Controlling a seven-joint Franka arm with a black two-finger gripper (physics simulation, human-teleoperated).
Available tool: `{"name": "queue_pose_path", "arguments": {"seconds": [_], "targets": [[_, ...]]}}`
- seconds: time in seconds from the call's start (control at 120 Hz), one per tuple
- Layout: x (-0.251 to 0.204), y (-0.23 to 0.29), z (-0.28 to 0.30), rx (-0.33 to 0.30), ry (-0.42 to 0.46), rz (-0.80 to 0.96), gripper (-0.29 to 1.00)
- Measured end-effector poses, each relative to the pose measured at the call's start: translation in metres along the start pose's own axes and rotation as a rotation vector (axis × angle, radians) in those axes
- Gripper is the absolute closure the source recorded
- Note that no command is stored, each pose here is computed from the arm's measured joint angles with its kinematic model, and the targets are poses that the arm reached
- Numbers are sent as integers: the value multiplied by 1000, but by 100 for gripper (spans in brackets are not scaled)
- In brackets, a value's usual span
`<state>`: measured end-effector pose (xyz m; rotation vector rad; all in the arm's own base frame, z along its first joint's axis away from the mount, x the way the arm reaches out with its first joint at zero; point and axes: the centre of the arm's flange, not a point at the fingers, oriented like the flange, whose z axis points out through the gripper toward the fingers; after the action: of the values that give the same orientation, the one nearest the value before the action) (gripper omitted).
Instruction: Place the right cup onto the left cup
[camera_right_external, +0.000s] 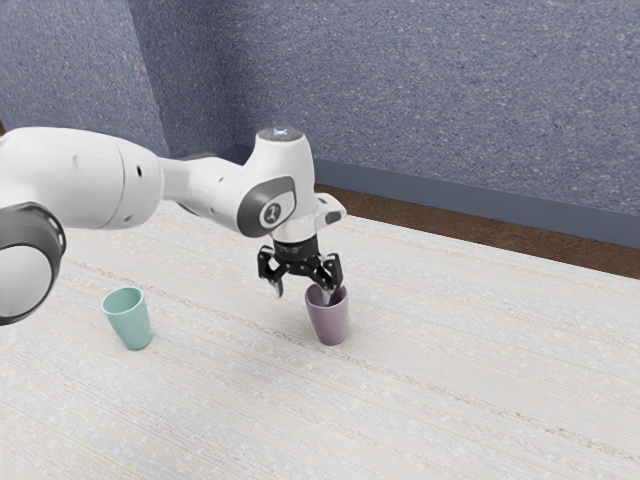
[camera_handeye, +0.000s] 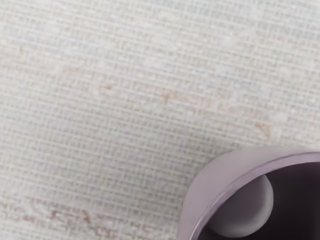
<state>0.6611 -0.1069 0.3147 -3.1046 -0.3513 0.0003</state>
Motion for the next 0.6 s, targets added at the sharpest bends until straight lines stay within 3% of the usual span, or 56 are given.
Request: {"name": "queue_pose_path", "arguments": {"seconds": [0.158,0.258,0.4,0.6], "targets": [[1,0,1,20,19,45,42],[1,2,1,27,25,68,58],[-1,7,2,29,26,90,70],[-5,14,-2,26,32,112,75]]}}
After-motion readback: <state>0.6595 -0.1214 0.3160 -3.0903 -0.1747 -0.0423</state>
